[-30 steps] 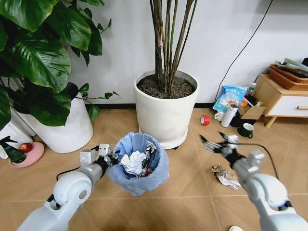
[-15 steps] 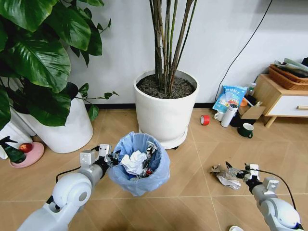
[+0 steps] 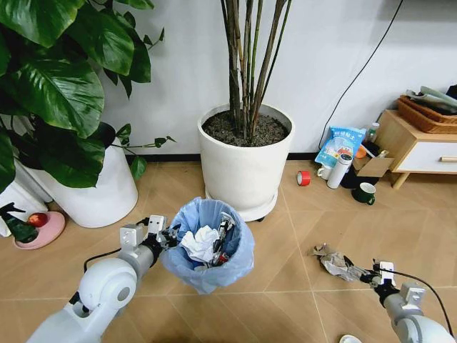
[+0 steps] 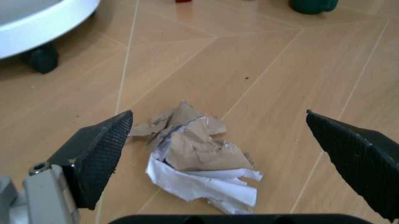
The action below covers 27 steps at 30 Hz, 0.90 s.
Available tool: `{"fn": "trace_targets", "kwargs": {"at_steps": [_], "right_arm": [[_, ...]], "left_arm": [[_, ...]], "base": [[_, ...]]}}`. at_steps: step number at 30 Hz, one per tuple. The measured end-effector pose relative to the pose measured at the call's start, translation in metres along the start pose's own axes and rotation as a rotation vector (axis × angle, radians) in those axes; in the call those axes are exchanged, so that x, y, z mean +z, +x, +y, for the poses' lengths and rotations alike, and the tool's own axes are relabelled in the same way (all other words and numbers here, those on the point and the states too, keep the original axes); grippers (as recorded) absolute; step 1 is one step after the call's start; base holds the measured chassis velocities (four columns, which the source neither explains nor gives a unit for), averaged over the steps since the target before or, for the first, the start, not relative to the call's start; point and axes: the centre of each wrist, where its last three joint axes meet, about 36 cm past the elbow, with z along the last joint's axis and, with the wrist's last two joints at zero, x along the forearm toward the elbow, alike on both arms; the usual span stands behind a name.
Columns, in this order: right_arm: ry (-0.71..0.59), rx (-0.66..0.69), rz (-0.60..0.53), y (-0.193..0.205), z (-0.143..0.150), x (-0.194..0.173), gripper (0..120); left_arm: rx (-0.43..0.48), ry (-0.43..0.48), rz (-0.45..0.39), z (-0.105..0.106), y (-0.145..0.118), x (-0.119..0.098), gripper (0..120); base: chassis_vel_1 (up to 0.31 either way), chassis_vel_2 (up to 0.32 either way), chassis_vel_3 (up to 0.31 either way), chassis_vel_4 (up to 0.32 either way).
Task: Pick up the trash bin and place the garbage on the floor into it.
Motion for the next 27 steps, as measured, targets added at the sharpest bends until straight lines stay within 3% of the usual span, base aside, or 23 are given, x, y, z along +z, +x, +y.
{"fn": "trace_targets", "kwargs": {"at_steps": [10, 13, 20, 27], "right_arm": [[0.010, 0.000, 0.010, -0.002, 0.003, 0.008, 100], [0.032, -0.013, 0.015, 0.015, 0.006, 0.012, 100], [0.224, -0.138, 0.028, 0.083, -0.020, 0.045, 100], [0.269, -0.229, 0.083, 0.128, -0.031, 0.083, 100]], "left_arm": [[-0.005, -0.005, 0.002, 0.002, 0.001, 0.000, 0], [-0.010, -0.007, 0.005, 0.002, 0.002, 0.000, 0], [-0.008, -0.009, 0.002, 0.002, 0.004, -0.001, 0], [0.006, 0.003, -0.007, -0.002, 0.004, -0.002, 0]], "base": [[0.000, 0.000, 0.000, 0.000], [0.000, 0.000, 0.000, 0.000], [0.000, 0.000, 0.000, 0.000], [0.000, 0.000, 0.000, 0.000]]}}
